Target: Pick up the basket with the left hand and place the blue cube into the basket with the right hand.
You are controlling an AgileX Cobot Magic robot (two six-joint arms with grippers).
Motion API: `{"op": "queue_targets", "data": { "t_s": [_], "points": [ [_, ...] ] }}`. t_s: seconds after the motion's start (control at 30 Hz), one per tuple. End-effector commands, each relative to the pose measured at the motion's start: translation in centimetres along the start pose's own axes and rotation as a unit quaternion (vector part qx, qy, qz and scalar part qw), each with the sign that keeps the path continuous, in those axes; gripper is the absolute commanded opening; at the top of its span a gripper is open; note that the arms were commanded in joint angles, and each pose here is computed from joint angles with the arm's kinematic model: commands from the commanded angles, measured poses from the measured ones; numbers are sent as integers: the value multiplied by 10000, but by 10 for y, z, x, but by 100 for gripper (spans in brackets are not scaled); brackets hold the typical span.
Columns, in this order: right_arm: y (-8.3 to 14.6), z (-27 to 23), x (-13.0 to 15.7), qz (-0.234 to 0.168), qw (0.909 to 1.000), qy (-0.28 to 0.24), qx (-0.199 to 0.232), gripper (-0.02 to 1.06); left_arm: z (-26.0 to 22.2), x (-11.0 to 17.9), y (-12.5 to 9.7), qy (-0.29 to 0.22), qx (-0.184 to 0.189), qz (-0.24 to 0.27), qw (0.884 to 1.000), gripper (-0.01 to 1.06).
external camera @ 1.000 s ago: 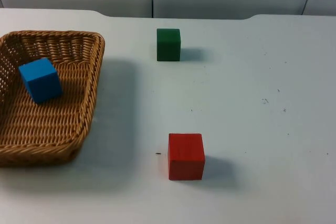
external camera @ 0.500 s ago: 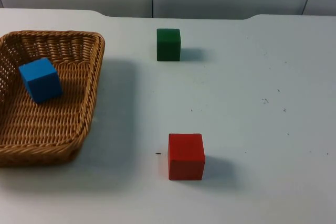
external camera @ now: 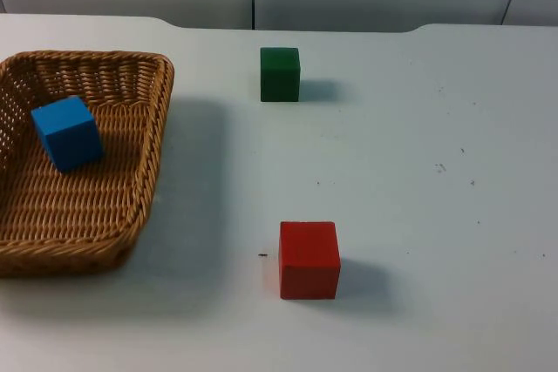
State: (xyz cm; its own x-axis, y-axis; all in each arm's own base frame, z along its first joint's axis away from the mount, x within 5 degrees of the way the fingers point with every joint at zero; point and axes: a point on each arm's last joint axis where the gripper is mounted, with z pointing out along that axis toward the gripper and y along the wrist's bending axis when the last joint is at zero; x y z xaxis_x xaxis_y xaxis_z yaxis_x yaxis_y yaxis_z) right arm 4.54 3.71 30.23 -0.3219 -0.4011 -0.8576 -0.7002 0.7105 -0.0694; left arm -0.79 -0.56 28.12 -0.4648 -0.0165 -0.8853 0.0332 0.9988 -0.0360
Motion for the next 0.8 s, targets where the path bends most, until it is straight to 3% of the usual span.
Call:
{"op": "queue_targets", "data": {
  "t_s": [0.0,0.4,0.6,0.77],
  "points": [
    [-1,0,2,-51,10000,29,43,96,1,1,0,-46,33,-41,10000,105],
    [-1,-2,11,-247,9989,408,41,96,1,1,-1,-38,83,82,9999,105],
    [-2,-19,22,-136,9999,-59,-2,96,1,1,-1,-38,83,82,9999,105],
    [-6,-41,33,156,9970,-760,12,96,1,1,-1,-38,83,82,9999,105]
  ]
}}
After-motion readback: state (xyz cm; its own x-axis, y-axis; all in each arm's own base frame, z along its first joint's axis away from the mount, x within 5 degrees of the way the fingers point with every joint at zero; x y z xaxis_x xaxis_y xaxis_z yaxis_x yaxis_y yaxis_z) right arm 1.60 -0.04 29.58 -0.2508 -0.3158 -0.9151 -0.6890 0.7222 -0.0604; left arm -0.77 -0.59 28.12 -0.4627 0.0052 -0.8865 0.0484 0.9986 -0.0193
